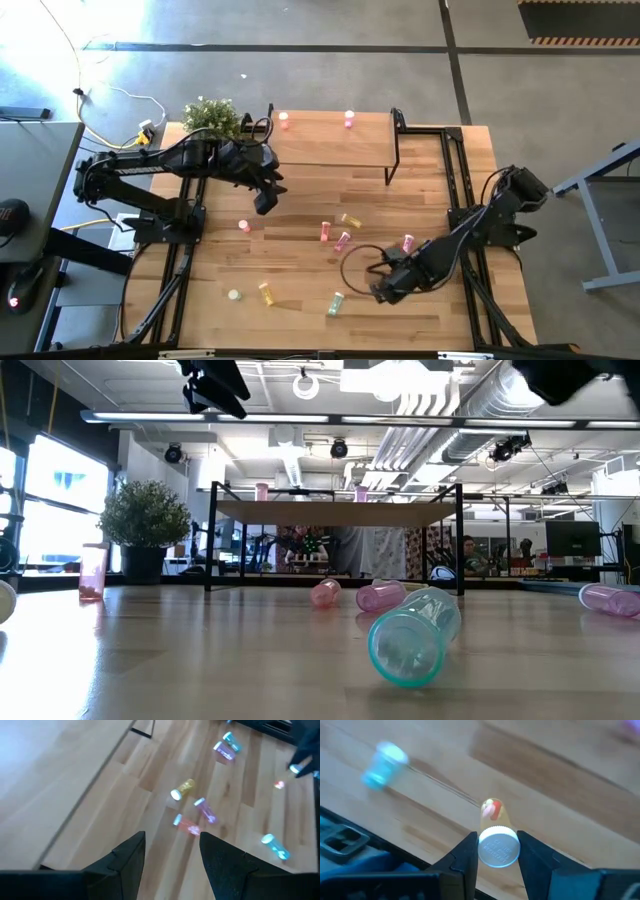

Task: Pick and place medicine bottles onto shelf by color
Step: Put the bottom right yellow pill bottle on the shelf

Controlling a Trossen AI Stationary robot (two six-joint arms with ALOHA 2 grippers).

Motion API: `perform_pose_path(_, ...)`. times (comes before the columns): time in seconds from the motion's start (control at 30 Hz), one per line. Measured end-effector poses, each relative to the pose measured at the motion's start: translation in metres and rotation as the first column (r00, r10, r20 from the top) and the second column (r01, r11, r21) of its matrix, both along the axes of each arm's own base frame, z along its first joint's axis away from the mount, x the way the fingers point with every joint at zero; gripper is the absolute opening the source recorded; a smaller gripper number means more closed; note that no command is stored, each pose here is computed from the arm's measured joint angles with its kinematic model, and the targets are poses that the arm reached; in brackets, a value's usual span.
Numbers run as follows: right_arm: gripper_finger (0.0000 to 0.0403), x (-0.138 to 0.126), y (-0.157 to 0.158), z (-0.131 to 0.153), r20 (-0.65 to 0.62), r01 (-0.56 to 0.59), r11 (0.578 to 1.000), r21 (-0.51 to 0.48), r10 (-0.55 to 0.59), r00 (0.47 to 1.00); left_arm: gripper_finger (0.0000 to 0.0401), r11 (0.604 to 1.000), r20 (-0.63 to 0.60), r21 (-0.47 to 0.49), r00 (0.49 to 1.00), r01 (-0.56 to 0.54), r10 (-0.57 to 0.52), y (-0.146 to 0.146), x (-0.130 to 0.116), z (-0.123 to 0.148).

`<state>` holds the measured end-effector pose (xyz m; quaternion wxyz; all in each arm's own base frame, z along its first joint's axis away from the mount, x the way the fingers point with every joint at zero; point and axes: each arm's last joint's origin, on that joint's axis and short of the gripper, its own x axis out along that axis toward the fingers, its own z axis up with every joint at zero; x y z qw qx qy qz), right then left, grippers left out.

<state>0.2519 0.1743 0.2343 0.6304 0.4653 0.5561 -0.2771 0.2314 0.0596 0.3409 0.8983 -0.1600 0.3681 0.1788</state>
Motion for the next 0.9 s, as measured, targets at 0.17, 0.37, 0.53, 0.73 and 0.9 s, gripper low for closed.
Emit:
perform_pose_path(0.17, 0.0105, 0.023, -0.021, 0.023, 0.1, 0.0, 0.999, -0.034, 0.003, 0.995, 0.0179, 0.999, -0.012, 0.035, 1.0, -0.012, 0.012, 0.013, -0.004, 0.0)
perform_pose_path(0.37, 0.0105, 0.047, -0.057, 0.052, 0.2, 0.012, 0.993, -0.118, 0.012, 0.98, 0.0179, 0.997, -0.027, 0.077, 0.999, -0.026, 0.028, 0.027, -0.009, 0.0)
perform_pose_path(0.53, 0.0105, 0.064, -0.096, 0.08, 0.275, 0.0, 0.977, -0.212, 0.059, 0.96, 0.0179, 0.994, -0.038, 0.101, 0.998, -0.036, 0.04, 0.035, -0.012, 0.0)
perform_pose_path(0.73, 0.0105, 0.07, -0.152, 0.113, 0.281, -0.046, 0.938, -0.343, 0.149, 0.948, 0.0179, 0.992, -0.043, 0.113, 0.997, -0.065, 0.07, 0.044, -0.016, 0.0)
perform_pose_path(0.9, 0.0105, 0.061, -0.205, 0.136, 0.214, -0.098, 0.89, -0.445, 0.212, 0.954, 0.0179, 0.989, -0.039, 0.104, 0.993, -0.109, 0.114, 0.052, -0.02, 0.0)
